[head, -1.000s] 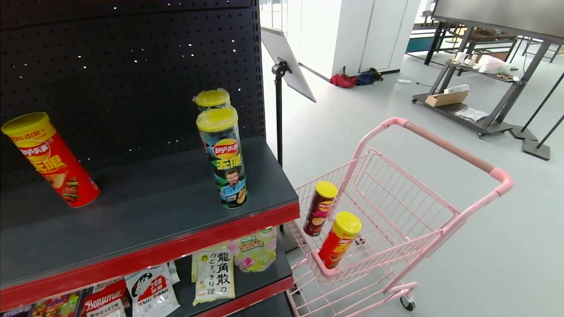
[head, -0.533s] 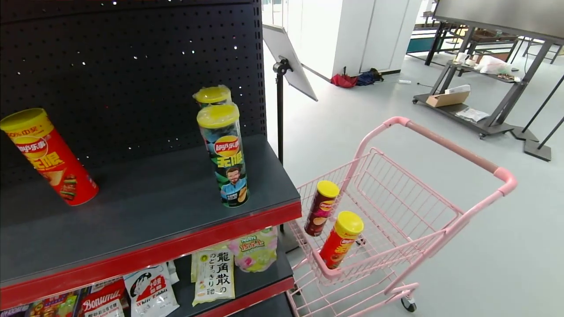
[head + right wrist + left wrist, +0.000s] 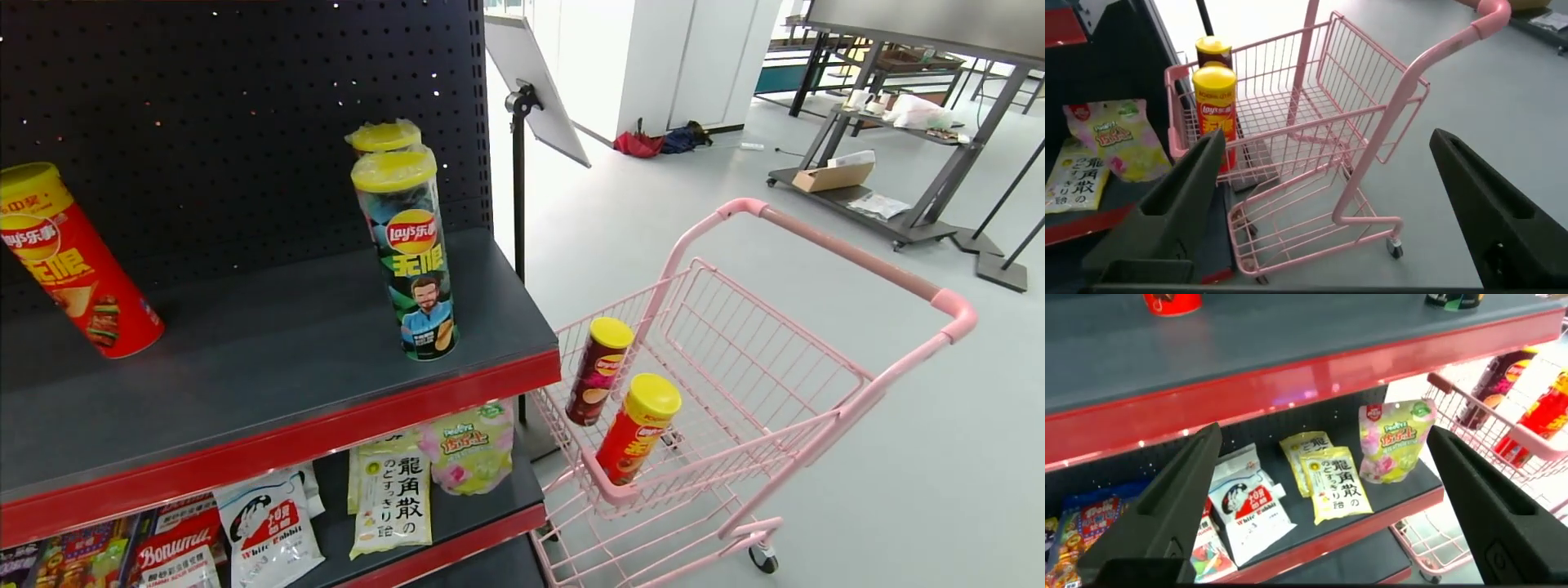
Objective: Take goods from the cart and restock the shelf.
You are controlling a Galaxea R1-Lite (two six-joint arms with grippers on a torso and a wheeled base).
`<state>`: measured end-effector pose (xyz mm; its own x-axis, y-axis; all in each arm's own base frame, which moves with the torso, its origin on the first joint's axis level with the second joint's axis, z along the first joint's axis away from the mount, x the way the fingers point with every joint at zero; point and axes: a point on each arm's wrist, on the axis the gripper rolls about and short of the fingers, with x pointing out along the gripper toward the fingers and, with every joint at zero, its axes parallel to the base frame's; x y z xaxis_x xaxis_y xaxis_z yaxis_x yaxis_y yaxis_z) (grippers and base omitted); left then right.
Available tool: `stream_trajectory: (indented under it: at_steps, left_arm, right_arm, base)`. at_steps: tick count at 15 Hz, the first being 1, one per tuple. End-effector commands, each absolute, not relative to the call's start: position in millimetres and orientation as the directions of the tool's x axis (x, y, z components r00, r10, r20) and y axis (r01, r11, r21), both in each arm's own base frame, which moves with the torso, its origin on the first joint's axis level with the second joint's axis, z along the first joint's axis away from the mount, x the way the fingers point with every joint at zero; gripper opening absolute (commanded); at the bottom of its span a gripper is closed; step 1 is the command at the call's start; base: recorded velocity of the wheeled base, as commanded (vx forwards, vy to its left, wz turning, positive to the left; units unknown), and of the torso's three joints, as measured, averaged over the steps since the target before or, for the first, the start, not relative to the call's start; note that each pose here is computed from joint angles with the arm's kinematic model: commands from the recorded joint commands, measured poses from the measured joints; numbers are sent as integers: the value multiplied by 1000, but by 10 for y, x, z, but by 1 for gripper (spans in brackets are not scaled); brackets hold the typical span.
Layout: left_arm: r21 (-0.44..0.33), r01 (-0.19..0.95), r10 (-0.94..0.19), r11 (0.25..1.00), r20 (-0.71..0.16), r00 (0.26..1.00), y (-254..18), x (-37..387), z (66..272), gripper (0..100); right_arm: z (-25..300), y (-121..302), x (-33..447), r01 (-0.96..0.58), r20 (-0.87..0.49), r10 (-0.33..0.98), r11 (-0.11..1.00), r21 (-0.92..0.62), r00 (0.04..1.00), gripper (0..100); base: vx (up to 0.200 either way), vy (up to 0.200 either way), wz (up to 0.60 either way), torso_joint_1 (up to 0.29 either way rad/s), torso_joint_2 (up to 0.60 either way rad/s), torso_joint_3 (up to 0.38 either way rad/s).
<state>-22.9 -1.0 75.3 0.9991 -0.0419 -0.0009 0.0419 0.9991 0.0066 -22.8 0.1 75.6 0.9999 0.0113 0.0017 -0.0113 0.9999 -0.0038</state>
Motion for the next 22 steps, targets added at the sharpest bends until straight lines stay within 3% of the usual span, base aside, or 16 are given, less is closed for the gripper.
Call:
stream_trajectory:
  at_steps: [1,11,16,17,18,19,20,21,22]
  left_arm:
    - [8,41,-41,999,-2,999,-10,-228,753,100]
    - [8,41,-41,999,-2,999,-10,-228,753,100]
    - [8,41,-41,999,-2,999,-10,-228,753,100]
    - [9,41,-41,999,-2,999,-10,-228,753,100]
    - [9,41,-41,999,-2,999,-10,-228,753,100]
    - [9,41,-41,999,0,999,-10,-229,757,100]
    - [9,43,-43,999,0,999,-10,-229,757,100]
    - [9,43,-43,999,-2,999,-10,-228,753,100]
    - [9,43,-43,999,0,999,-10,-228,755,100]
  right_arm:
    - [756,1,-228,-12,2,12,1000,-3,1000,100]
    - [756,1,-228,-12,2,12,1000,-5,1000,100]
    - [768,3,-208,-7,-28,6,1000,-14,1000,100]
    - [1053,3,-217,-35,12,35,999,-13,999,100]
    - [1783,7,5,-60,-29,63,995,81,998,100]
    - [2123,24,235,-92,-54,103,980,178,993,100]
    - [2244,88,471,-240,-115,257,960,143,960,100]
    - [2145,165,695,-332,-219,343,939,87,914,100]
    - [2026,211,960,-323,-305,337,941,98,891,100]
  base:
    - [0,0,0,-139,373,242]
    - [0,0,0,-167,485,314]
    - [0,0,0,-35,118,81]
    - [0,0,0,0,0,0]
    - [0,0,0,0,0,0]
    - [0,0,0,0,0,0]
    - [0,0,0,0,0,0]
    - [0,0,0,0,0,0]
    - [0,0,0,0,0,0]
